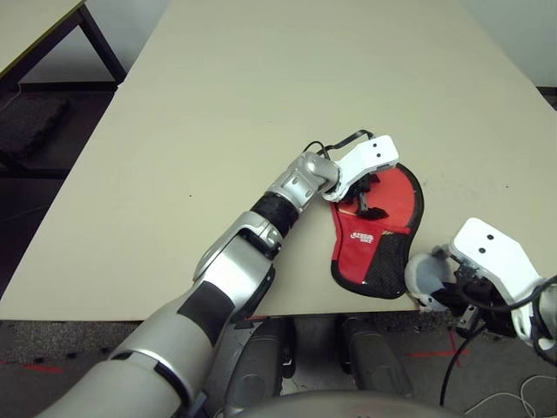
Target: Store the ping-pong paddle in its case and zip it.
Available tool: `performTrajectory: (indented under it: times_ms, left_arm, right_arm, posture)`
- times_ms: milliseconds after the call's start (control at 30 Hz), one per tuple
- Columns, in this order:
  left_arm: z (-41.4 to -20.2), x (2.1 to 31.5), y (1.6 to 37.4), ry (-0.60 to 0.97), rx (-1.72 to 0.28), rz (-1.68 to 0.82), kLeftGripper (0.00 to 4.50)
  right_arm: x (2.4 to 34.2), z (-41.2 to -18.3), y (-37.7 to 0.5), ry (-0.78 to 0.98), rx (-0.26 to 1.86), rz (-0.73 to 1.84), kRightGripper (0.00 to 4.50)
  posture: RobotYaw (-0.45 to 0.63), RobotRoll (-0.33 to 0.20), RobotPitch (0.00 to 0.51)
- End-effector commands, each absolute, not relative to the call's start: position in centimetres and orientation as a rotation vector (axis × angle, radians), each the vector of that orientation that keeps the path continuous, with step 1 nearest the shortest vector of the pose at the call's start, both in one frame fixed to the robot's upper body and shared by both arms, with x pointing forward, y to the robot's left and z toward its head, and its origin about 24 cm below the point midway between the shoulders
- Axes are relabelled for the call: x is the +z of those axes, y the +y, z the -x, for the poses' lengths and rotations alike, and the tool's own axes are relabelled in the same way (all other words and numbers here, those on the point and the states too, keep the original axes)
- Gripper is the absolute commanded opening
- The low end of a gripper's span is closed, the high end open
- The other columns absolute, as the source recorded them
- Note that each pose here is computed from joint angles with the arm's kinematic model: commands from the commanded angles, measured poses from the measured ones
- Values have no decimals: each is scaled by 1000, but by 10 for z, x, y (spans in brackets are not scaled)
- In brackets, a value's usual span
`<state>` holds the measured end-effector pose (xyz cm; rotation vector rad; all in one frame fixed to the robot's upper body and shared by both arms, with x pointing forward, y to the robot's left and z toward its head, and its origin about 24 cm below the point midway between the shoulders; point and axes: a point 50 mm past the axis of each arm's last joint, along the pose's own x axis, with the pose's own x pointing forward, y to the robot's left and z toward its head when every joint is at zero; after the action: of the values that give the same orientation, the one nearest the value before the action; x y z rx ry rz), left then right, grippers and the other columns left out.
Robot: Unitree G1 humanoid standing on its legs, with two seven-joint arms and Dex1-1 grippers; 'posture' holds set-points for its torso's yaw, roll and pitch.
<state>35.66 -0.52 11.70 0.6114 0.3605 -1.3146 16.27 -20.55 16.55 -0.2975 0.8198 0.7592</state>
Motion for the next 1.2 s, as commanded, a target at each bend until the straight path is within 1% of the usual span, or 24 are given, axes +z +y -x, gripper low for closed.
performTrajectory:
  times_ms: [33,100,167,200,233,300,333,433,467,533,633,767,900,967,1033,1200]
  left_arm:
    - [-361,93,22,497,-1198,-613,4500]
    - [-361,105,27,461,-1205,-566,4500]
    - [-359,116,34,438,-1206,-511,4500]
    - [-358,122,38,424,-1204,-493,4500]
    - [-357,127,41,415,-1200,-473,4500]
    - [-354,140,51,388,-1176,-420,4500]
    - [-355,148,56,367,-1147,-385,4500]
    - [-357,163,69,299,-1051,-323,4500]
    - [-360,168,78,254,-984,-297,4500]
    - [-365,174,94,191,-864,-226,4500]
    - [-367,170,112,139,-734,-169,4500]
    - [-369,163,141,62,-493,-46,4500]
    - [-366,151,175,1,-248,-17,4500]
    - [-363,143,184,-7,-176,-22,4500]
    - [-356,132,201,-17,-83,-41,4500]
    - [-340,111,226,-26,101,-77,4500]
  right_arm:
    - [187,-163,-213,862,851,219,1858]
    - [209,-166,-220,874,888,177,2522]
    - [228,-168,-226,877,904,142,3021]
    - [235,-170,-229,860,896,120,3383]
    - [241,-175,-231,833,878,99,3632]
    - [253,-190,-237,728,798,64,4275]
    - [255,-201,-242,666,731,37,4485]
    - [254,-231,-249,499,553,-15,4485]
    - [249,-245,-252,434,462,-29,4485]
    - [237,-264,-254,343,323,-59,4485]
    - [218,-282,-256,273,194,-38,4485]
    - [201,-306,-262,143,35,-50,4485]
    - [197,-319,-274,15,-85,39,4485]
    - [199,-323,-281,-32,-113,81,4485]
    - [201,-326,-293,-76,-194,131,4485]
    - [195,-331,-315,-105,-308,216,4485]
  posture:
    - [-180,0,195]
    - [-172,0,195]
    - [-162,0,195]
    - [-159,0,194]
    - [-152,0,193]
    - [-144,0,193]
    - [-134,0,194]
    - [-107,0,192]
    - [-95,0,193]
    - [-81,0,193]
    - [-59,0,194]
    - [-31,0,197]
    - [-4,0,205]
    - [7,0,213]
    - [12,0,217]
    - [35,0,224]
